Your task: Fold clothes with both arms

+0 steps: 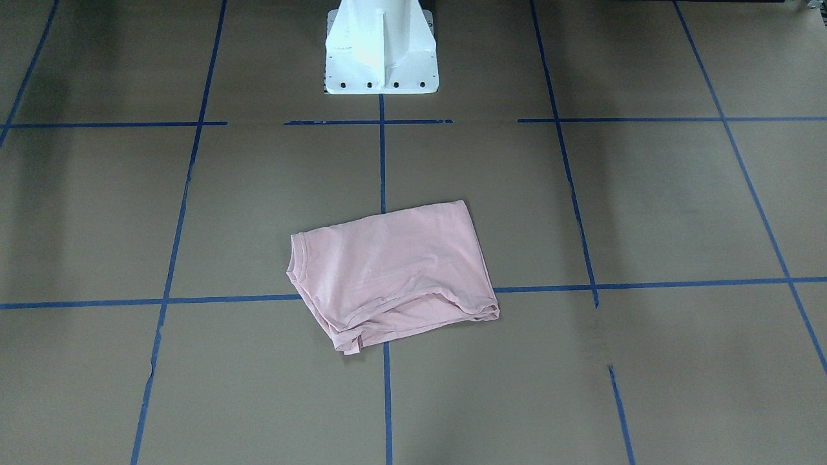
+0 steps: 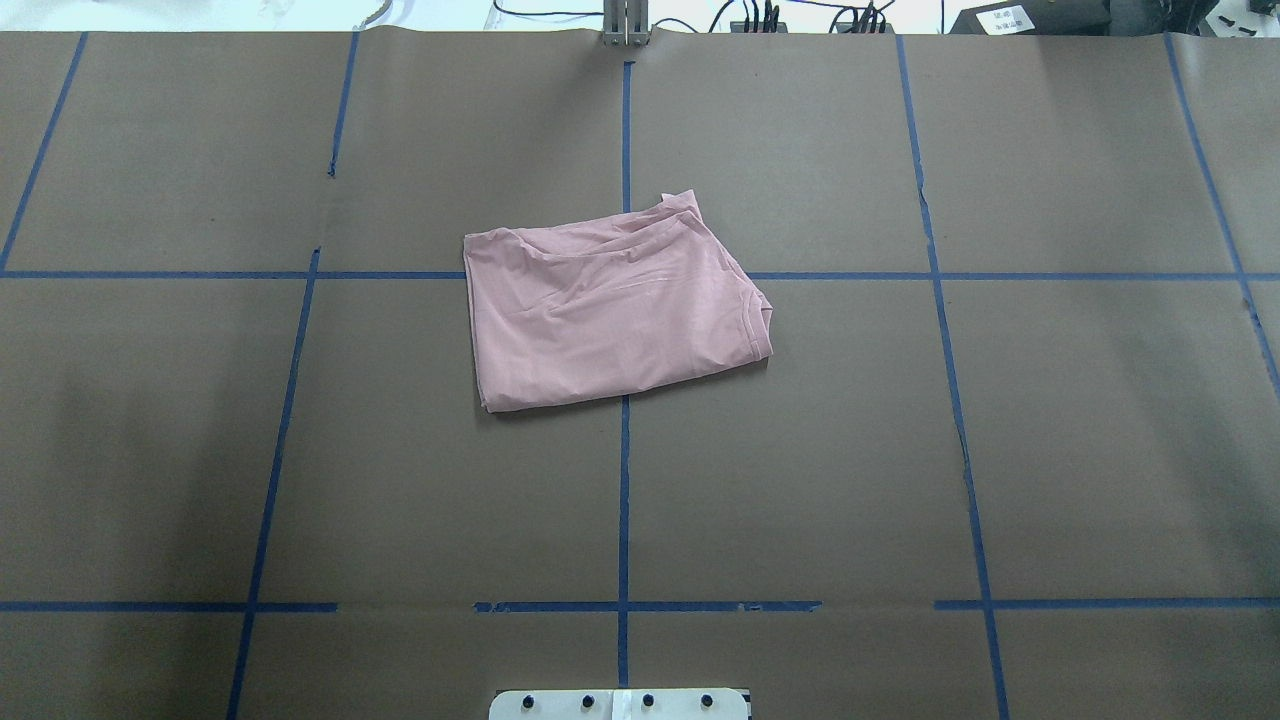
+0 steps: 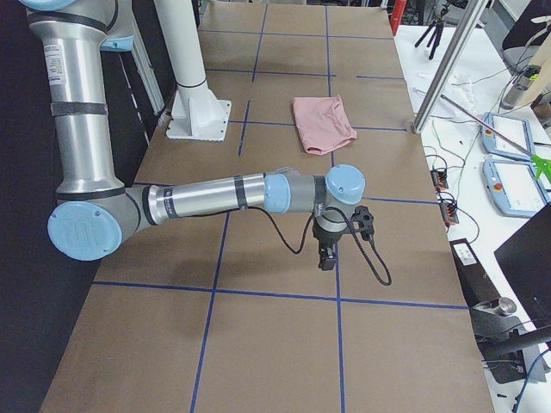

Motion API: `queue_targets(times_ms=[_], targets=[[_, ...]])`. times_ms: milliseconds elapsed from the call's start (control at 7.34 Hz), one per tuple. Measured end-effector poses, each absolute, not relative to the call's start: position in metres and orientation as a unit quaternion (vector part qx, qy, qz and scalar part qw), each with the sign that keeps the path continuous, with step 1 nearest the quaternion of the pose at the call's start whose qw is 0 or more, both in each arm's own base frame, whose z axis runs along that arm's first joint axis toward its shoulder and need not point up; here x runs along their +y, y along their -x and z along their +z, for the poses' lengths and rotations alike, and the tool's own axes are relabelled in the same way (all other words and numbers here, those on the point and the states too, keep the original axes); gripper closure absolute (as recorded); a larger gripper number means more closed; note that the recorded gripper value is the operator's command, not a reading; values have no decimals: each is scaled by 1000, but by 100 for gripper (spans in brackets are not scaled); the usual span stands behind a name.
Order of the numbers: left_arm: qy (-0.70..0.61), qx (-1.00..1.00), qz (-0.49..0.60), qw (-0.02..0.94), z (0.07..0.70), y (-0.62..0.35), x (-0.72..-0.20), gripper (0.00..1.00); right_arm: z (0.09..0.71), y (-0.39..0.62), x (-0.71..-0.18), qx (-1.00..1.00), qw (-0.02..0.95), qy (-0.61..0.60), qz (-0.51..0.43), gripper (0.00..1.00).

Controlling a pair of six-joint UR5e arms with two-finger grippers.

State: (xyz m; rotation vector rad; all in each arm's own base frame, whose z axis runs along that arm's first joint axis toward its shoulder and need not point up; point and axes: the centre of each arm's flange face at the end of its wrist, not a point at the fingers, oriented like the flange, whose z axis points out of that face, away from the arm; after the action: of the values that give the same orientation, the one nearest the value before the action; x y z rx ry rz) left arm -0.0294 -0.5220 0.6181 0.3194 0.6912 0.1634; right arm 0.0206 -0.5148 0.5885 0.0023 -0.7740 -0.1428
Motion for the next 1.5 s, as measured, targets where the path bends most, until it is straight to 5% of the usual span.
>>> queue_targets(times_ms=[1499], targets=[[-38, 337, 118, 933, 648, 29, -501, 0, 646, -60, -483, -395, 918, 20, -18, 0]])
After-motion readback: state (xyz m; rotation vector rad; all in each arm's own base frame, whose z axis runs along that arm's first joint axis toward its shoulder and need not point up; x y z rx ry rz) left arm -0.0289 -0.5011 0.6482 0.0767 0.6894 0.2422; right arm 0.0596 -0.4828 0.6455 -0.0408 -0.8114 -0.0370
